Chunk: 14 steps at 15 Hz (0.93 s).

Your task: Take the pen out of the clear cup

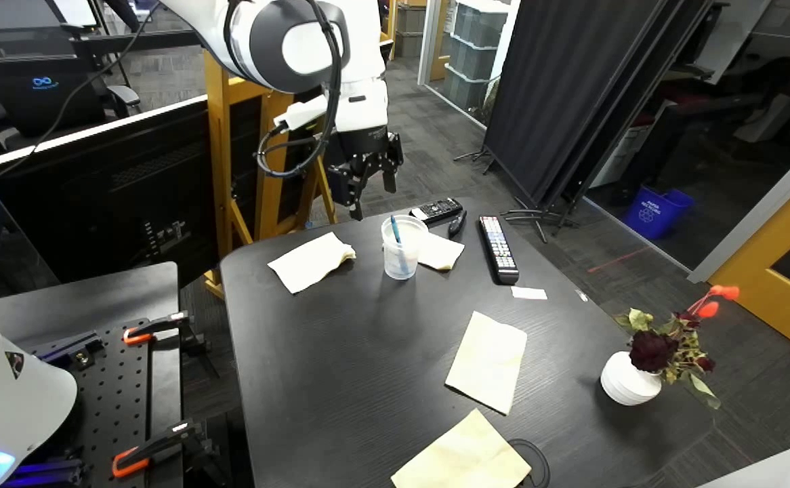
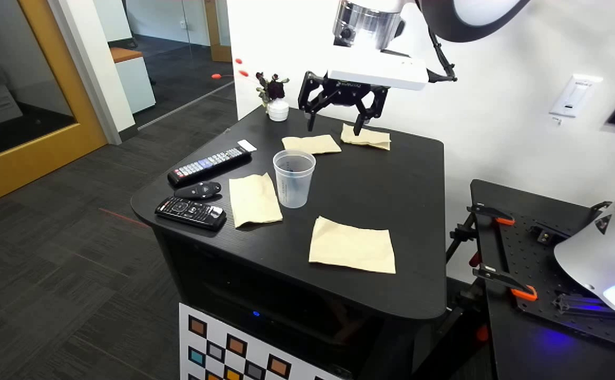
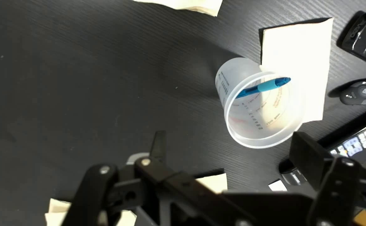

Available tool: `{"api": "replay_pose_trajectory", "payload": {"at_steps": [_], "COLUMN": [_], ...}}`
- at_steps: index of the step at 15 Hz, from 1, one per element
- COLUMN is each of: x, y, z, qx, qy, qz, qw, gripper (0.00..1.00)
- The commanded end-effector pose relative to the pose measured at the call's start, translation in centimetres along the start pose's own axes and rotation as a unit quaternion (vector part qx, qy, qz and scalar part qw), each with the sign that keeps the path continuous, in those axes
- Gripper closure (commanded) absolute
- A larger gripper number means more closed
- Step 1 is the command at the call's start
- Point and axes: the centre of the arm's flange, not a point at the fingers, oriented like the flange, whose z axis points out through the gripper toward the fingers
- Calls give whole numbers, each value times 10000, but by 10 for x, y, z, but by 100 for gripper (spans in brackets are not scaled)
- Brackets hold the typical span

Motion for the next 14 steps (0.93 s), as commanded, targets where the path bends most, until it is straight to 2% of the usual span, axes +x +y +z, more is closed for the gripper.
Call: {"api": "replay_pose_trajectory", "payload": {"at_steps": [1,6,14], "x": [2,8,19], "y": [-20,-33,-53], "z": [10,14,24], "qx": [-331,-511,-540], "qy": [-17,-109,-91], "qz": [382,431,460], "qw": [9987,9977,9974], "gripper": [0,0,0]}}
